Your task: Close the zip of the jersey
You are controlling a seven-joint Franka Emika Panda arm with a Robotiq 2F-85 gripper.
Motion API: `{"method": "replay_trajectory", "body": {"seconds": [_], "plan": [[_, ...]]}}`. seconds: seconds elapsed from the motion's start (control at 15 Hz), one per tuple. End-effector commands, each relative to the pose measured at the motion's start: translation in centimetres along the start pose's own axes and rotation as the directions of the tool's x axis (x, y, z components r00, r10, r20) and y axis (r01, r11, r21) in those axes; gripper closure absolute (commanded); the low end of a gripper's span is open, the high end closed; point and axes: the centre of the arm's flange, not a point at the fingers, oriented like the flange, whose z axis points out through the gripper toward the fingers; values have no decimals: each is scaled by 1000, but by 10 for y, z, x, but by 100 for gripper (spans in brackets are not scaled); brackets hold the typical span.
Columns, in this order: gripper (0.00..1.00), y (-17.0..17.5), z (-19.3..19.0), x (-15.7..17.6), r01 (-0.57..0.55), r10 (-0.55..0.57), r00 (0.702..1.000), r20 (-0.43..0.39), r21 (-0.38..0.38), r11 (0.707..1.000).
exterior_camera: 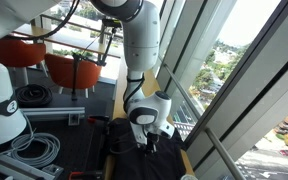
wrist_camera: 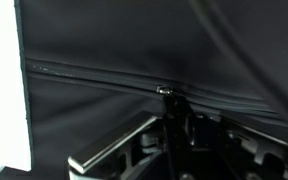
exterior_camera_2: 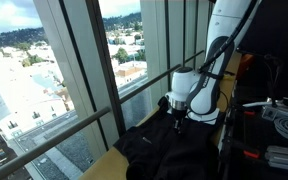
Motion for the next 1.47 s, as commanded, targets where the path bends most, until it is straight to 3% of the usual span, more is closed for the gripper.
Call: {"method": "replay_trajectory", "body": {"seconds": [0.0,1.4], "plan": [[98,-26,-17,-3,29,-29,999,-19,-1,1000],[98,-80,-13,3,116,-116,993,-20,8,993]]}}
